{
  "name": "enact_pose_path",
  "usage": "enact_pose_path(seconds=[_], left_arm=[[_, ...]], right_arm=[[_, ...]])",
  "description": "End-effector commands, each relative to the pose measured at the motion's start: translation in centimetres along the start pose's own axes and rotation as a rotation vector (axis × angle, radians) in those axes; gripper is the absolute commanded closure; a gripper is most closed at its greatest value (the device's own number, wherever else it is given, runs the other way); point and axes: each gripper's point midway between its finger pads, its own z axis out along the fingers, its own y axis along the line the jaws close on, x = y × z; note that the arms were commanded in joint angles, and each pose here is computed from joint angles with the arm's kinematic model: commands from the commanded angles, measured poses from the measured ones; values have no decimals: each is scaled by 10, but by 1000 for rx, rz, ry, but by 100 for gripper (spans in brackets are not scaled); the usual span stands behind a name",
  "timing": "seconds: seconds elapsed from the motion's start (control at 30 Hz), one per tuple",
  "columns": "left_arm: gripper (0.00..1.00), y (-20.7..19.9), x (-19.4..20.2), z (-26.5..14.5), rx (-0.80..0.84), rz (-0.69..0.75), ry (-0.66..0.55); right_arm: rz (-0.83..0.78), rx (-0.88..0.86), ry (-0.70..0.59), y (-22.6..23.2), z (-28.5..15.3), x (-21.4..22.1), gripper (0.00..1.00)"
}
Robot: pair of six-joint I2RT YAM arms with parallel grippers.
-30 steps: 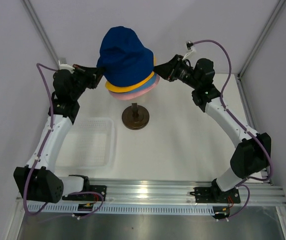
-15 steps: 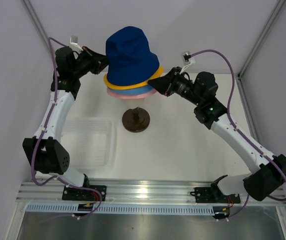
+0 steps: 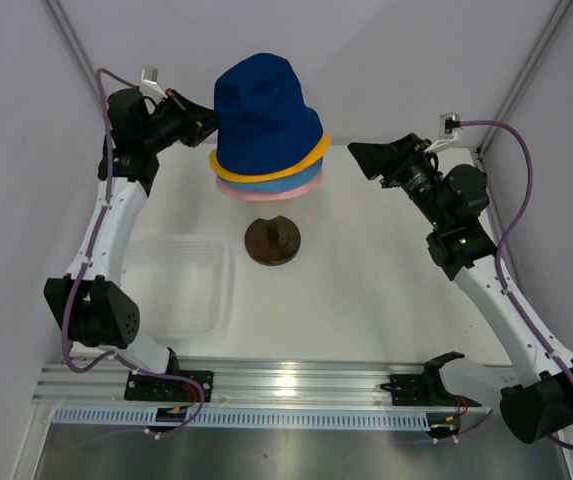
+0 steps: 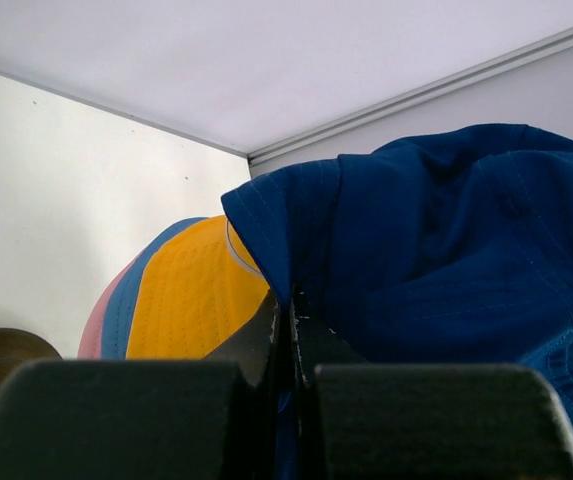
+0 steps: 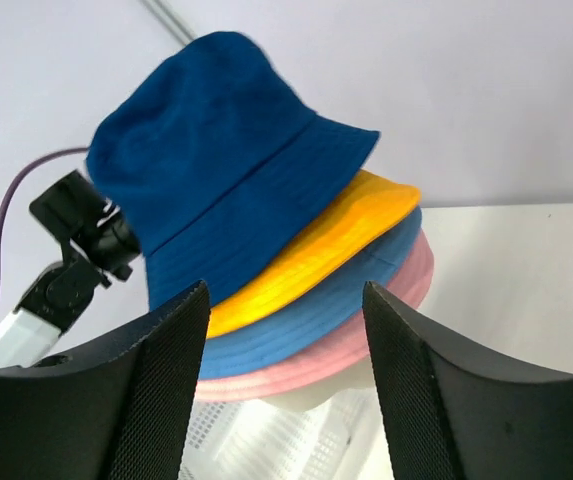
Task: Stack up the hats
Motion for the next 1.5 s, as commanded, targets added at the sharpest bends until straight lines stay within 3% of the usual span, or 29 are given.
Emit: enact_pose_path(seconds=[0.0,0.27,0.8,1.13,1.47], left_arm=[[98,-32,-3,-9,76,71,12],[99,-26,2,-7,62,65,28],[99,-21,7,-6,59,62,41],[99,-30,6,-13,73,81,26],[99,-31,10,-14,83,75,36]], right_arm=[[60,-61,-94,7,11,-20,33],[150,-173,-57,13,52,-13,36],[260,-240,9,19,80,6,38],[335,-124,59,7,85,22,38],[375,-156,24,19,90,13,42]])
